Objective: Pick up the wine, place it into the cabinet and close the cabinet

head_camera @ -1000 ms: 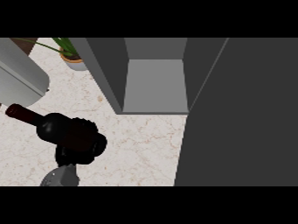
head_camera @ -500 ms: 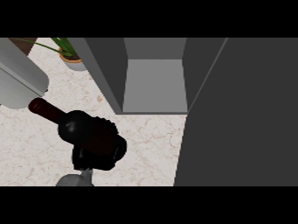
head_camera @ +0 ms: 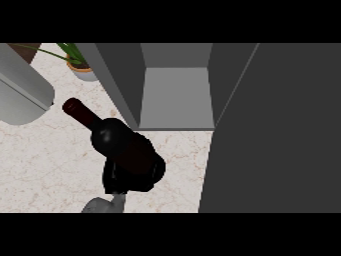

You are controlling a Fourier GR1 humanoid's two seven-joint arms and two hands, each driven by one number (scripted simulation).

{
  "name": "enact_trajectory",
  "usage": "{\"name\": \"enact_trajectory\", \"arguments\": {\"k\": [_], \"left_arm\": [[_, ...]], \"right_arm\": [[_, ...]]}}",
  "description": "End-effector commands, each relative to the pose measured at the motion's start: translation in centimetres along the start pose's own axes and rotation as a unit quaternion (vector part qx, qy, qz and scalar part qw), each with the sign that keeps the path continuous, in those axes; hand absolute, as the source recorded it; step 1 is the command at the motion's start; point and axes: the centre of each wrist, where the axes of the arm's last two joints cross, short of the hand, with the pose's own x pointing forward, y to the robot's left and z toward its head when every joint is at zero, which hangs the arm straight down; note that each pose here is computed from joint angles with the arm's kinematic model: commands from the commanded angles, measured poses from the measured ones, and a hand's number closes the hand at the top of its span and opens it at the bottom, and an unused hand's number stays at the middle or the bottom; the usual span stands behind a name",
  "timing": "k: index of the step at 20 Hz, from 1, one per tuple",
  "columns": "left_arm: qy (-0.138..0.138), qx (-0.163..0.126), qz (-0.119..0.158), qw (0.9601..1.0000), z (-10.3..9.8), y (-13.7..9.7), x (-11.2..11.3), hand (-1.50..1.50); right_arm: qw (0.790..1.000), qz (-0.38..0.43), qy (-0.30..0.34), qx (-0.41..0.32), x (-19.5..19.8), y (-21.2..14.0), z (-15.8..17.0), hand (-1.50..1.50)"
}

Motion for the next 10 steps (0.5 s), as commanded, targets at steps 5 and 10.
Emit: {"name": "enact_trajectory", "arguments": {"k": [5,10], "left_arm": [[0.015,0.027,-0.015,0.9994,-1.3,-1.6,-3.7,1.5],[0.004,0.027,-0.005,0.9996,-1.4,-0.1,-2.7,1.5]], "right_arm": [[1.0,-0.009,-0.004,0.013,-0.1,-1.0,0.6,-1.5],[1.0,-0.022,-0.008,0.006,0.7,1.1,0.9,-1.5]]}}
